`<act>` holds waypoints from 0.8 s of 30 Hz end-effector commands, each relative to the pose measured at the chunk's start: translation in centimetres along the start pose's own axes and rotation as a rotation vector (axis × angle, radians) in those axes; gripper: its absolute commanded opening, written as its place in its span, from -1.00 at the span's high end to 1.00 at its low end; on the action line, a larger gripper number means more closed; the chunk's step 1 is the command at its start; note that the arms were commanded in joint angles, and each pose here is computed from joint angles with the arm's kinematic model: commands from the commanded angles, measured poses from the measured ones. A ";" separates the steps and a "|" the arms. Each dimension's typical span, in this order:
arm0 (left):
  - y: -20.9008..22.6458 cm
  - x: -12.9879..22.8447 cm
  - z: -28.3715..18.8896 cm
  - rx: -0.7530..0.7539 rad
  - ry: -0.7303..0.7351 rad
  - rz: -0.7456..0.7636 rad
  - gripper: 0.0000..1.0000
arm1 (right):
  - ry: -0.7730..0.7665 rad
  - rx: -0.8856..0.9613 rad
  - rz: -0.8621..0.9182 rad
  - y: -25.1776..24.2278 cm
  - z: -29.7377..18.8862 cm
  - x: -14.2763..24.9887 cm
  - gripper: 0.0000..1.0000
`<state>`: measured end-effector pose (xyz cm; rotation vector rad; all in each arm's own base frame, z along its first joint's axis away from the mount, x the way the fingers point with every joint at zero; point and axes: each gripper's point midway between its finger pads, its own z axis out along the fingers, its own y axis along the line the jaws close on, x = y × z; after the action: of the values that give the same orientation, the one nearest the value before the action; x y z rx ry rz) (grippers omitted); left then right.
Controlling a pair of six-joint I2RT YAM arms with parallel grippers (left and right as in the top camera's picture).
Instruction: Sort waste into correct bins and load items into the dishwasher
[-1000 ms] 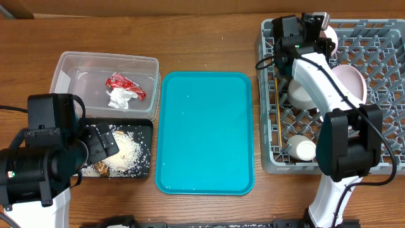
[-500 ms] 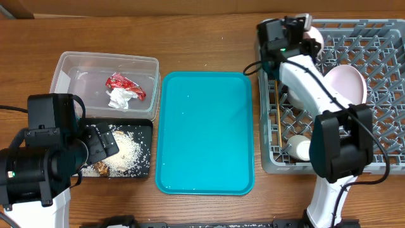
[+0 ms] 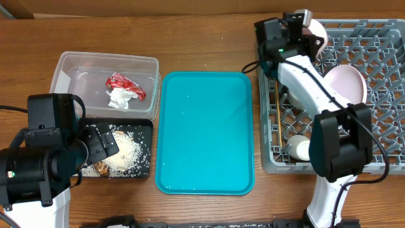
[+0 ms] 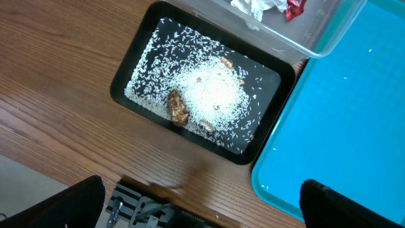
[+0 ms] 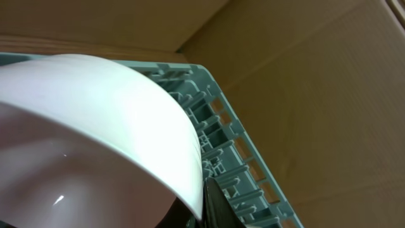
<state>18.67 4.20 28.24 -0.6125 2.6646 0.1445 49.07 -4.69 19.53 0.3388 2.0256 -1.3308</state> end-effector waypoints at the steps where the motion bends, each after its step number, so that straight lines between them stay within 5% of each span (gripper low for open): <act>1: 0.2 -0.1 0.1 -0.008 -0.001 -0.020 -1.00 | 0.027 0.043 -0.001 -0.8 1.8 0.5 0.92; 24: 0.2 -0.1 0.1 -0.008 -0.001 -0.020 -1.00 | 0.026 -0.065 -0.129 3.0 -0.6 2.1 0.83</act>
<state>18.67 4.20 28.24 -0.6130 2.6644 0.1446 48.90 -4.92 17.29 0.2693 2.1101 -1.3539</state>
